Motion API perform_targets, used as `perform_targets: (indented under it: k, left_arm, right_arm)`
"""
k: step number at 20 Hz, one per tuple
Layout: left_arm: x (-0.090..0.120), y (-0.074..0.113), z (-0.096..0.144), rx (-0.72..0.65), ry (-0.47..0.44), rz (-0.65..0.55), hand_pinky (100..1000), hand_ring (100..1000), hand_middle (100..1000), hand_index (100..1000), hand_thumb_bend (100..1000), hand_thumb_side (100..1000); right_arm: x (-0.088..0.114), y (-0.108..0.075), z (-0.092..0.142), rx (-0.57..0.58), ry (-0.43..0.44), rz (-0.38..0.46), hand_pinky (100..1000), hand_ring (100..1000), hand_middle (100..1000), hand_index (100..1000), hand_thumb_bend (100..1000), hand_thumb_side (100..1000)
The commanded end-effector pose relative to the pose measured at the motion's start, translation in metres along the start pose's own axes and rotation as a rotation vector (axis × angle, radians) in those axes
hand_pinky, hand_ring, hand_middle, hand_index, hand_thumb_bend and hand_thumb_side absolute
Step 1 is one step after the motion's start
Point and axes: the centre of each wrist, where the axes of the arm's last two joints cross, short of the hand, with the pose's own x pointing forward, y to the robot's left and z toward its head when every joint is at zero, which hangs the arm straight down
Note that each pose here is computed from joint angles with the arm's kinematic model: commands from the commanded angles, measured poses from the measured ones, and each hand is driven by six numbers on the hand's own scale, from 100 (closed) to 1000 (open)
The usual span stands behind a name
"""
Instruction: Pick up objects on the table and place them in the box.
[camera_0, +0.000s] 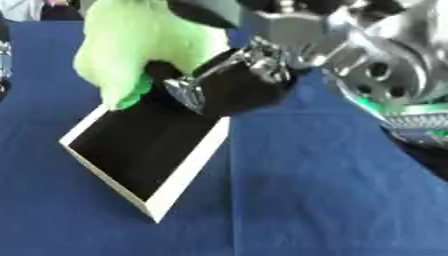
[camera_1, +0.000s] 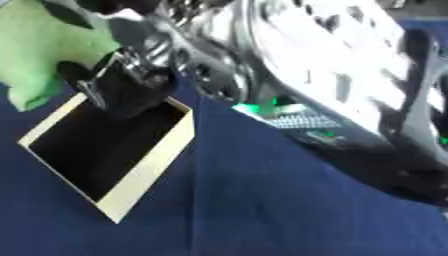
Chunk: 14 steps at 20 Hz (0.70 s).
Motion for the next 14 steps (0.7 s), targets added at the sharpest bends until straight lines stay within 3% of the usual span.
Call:
perform_targets:
  k: [1,14]
  left_arm:
    - [0.006,0.004,-0.005,0.003,-0.036,-0.012,519,647,543,777,247,552]
    - [0.005,0.003,-0.004,0.002,-0.030,-0.001,519,641,540,777,242,552]
  right_arm:
    - [0.007,-0.001,0.001,0.133,0.073,-0.101,697,459,461,605,100,177]
    - [0.020,0.012,-0.003,0.217,0.053,-0.166,678,476,461,611,100,198]
